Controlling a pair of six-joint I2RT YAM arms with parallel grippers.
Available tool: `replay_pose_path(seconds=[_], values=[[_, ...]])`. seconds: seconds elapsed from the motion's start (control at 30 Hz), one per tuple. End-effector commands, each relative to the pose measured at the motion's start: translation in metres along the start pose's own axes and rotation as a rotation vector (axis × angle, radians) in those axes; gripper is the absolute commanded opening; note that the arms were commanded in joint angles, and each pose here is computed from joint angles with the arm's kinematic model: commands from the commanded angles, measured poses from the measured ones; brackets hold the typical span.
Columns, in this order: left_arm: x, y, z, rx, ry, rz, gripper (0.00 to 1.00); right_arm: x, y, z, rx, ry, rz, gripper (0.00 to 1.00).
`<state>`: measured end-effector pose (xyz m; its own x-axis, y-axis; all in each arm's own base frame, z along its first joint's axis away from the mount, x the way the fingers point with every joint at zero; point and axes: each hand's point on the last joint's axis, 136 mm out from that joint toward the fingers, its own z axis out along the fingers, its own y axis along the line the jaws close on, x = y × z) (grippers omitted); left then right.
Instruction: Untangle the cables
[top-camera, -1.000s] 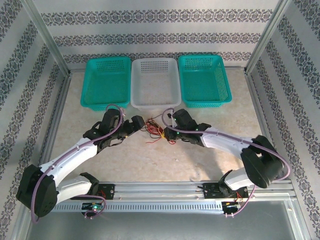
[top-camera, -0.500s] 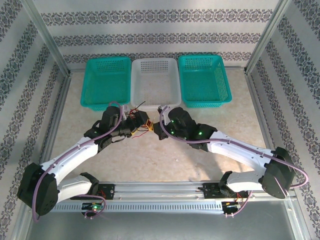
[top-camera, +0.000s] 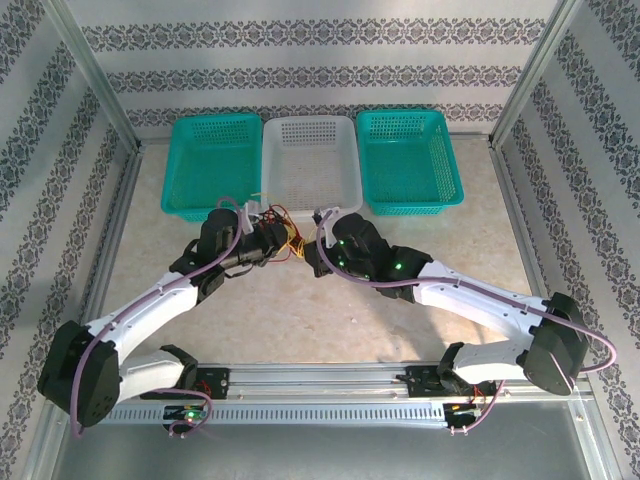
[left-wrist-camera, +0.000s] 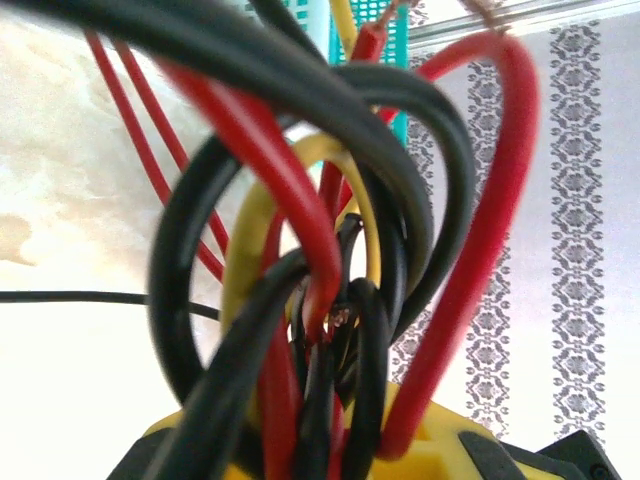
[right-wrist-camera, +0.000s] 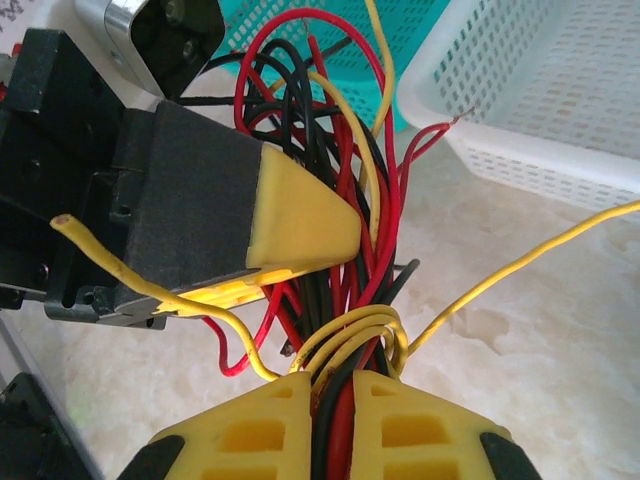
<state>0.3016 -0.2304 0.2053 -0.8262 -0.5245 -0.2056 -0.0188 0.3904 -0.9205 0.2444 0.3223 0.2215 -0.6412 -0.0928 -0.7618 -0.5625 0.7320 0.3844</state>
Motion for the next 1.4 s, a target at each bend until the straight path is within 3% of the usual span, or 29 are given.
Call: replay_pose_path(seconds=[0.0,0.07,0.13,0.23,0.33,0.47,0.57,0.7,0.9,1.0,1.37], values=[[-0.010,-0.045,-0.004,0.188,-0.013,0.071,0.00,-0.038,0.013,-0.032,0.005,-0.124,0.010,0.28],[-0.014,-0.053,-0.005,0.229,-0.024,0.090,0.00,-0.048,0.003,-0.051,0.071,-0.156,0.015,0.54],[-0.018,-0.057,-0.005,0.247,-0.028,0.114,0.00,-0.060,-0.015,-0.076,0.181,-0.206,0.036,0.96],[-0.021,-0.064,-0.004,0.273,-0.027,0.147,0.00,-0.077,-0.036,-0.116,0.315,-0.279,0.078,0.99],[-0.021,-0.081,-0.007,0.359,-0.026,0.175,0.00,-0.085,-0.041,-0.134,0.278,-0.302,0.112,0.98],[-0.020,-0.105,-0.015,0.486,-0.021,0.204,0.00,-0.091,-0.034,-0.128,0.005,-0.227,0.328,0.85],[-0.018,-0.118,-0.023,0.558,-0.024,0.225,0.00,-0.099,-0.022,-0.120,-0.108,-0.184,0.390,0.78],[-0.014,-0.130,-0.032,0.624,-0.019,0.258,0.00,-0.107,-0.016,-0.109,-0.136,-0.167,0.408,0.74],[-0.003,-0.146,-0.044,0.709,0.031,0.304,0.00,-0.122,-0.012,-0.094,-0.179,-0.164,0.438,0.53],[0.001,-0.152,-0.049,0.737,0.051,0.317,0.00,-0.128,-0.012,-0.091,-0.193,-0.179,0.447,0.48],[0.007,-0.160,-0.056,0.764,0.084,0.328,0.00,-0.127,-0.029,-0.083,-0.200,-0.214,0.504,0.16]])
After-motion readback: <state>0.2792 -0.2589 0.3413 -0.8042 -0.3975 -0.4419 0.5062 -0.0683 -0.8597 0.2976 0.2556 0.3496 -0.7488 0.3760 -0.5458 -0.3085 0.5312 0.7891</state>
